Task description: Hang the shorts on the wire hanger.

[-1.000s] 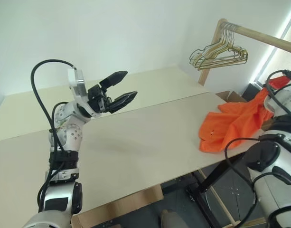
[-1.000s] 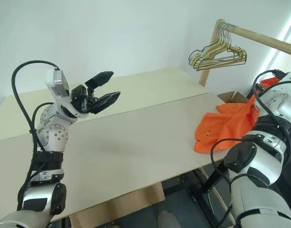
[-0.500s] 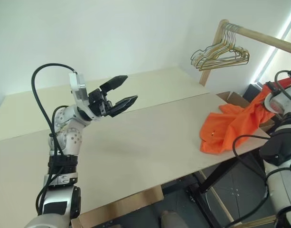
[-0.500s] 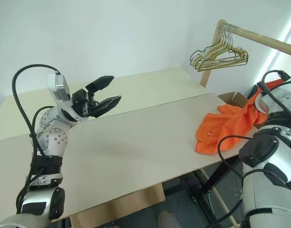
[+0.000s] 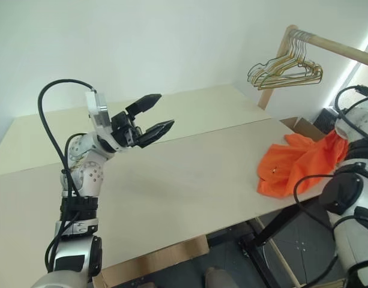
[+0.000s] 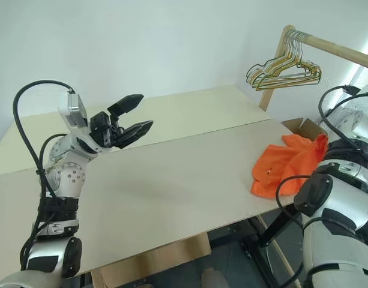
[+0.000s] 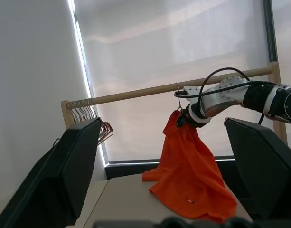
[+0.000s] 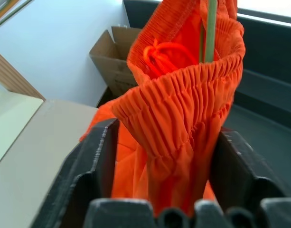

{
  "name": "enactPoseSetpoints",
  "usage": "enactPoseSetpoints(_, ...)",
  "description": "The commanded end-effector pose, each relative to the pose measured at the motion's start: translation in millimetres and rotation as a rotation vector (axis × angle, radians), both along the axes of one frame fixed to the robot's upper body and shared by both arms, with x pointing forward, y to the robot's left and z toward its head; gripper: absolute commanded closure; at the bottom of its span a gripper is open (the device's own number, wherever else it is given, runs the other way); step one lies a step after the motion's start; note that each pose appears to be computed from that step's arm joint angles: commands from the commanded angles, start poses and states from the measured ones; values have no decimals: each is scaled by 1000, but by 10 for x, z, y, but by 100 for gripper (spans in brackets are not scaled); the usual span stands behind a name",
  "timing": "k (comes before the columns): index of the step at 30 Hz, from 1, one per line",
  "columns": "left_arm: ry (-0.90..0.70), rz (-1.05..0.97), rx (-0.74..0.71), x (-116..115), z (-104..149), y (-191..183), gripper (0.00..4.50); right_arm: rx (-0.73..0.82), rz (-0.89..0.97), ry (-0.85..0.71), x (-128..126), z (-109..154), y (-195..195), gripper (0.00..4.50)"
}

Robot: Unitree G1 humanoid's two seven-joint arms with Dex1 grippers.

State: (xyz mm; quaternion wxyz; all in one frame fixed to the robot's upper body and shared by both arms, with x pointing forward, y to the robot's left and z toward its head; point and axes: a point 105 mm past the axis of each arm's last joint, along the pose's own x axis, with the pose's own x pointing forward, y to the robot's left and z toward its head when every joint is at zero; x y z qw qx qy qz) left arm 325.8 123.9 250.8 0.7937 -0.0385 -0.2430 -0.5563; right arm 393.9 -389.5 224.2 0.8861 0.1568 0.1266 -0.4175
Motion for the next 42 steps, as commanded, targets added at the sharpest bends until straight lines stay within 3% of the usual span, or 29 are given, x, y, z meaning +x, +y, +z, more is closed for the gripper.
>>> enactPoseSetpoints(1,-46,0,10,-50,84,-5,0,-119,-59,-60,-70,323,-27,22)
enactPoseSetpoints(2,-46,1,10,-50,84,-4,0,-151,-65,-60,-79,354,-19,2)
enactPoseSetpoints(10,-51,7,7,-46,94,7,0,-334,-167,-63,-202,551,22,2)
enactPoseSetpoints(16,-55,9,8,-46,97,5,0,-576,-289,-26,-315,763,59,2)
enactPoseSetpoints(21,-59,12,5,-39,106,10,0,-745,-271,-63,-252,916,197,2)
enactPoseSetpoints(26,-66,13,-1,-55,135,38,0,-969,-96,-149,-57,1092,556,2)
enactPoseSetpoints(31,-74,52,4,-79,145,138,0,-1065,294,-292,238,1116,1223,2)
enactPoseSetpoints(35,-49,94,37,-117,99,296,0,-1098,636,-341,374,961,1796,2)
enactPoseSetpoints(42,55,218,172,-204,-104,576,0,-1100,966,-299,379,540,2358,2)
